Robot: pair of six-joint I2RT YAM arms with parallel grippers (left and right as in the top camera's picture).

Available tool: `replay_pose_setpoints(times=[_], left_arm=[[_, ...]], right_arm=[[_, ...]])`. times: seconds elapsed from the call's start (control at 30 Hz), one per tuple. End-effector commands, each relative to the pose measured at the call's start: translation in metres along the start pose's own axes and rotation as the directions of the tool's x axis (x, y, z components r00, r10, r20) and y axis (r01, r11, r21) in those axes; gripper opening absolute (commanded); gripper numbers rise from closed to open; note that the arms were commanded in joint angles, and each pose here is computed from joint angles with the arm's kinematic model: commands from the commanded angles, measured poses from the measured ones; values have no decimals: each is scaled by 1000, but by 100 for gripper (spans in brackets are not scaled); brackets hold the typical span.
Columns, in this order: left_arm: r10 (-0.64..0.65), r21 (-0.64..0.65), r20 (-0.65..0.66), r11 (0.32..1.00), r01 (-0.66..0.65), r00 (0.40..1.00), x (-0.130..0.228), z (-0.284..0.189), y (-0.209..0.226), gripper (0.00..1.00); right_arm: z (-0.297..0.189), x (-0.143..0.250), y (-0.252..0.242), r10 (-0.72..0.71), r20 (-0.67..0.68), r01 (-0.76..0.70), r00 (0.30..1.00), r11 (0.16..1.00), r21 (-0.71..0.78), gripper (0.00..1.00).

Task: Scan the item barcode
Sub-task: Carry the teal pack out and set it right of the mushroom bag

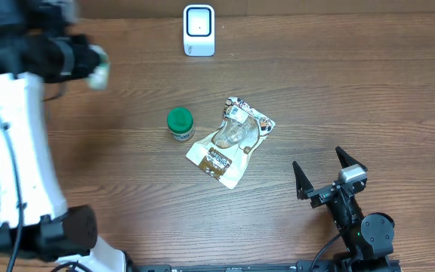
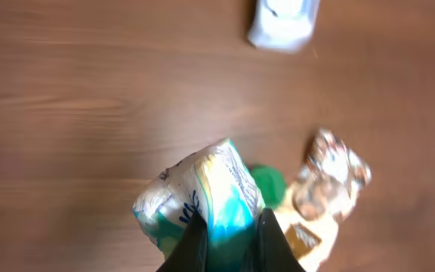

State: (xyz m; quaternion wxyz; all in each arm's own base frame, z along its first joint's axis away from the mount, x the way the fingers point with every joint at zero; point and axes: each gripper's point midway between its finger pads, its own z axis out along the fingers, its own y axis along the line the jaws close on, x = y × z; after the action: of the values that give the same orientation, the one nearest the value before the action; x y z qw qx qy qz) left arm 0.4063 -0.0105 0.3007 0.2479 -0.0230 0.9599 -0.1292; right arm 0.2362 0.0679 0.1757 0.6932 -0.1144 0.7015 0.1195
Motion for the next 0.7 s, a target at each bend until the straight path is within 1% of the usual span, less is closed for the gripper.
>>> replay_pose_setpoints(times=[0.0, 0.13, 0.23, 0.43, 0.57, 0.67], left_arm=[[152, 60, -101, 987, -147, 983, 19, 43, -42, 4], [292, 140, -131, 952, -273, 947, 38, 81, -102, 4], [351, 158, -135, 931, -330, 926, 53, 108, -142, 4], [371, 214, -165, 918, -334, 914, 98, 159, -216, 4], [367, 231, -203, 919, -320, 908, 129, 196, -253, 4], [380, 244, -234, 914, -324, 895, 153, 225, -273, 4]], right_arm=[[0, 2, 2, 3, 4, -3, 1000, 1000, -8, 100], [0, 2, 2, 3, 4, -3, 1000, 1000, -8, 100], [0, 2, 2, 3, 4, -3, 1000, 1000, -8, 100], [0, 2, 2, 3, 4, -3, 1000, 1000, -8, 100], [0, 2, 2, 3, 4, -3, 1000, 1000, -8, 100], [0, 2, 2, 3, 4, -3, 1000, 1000, -8, 100]])
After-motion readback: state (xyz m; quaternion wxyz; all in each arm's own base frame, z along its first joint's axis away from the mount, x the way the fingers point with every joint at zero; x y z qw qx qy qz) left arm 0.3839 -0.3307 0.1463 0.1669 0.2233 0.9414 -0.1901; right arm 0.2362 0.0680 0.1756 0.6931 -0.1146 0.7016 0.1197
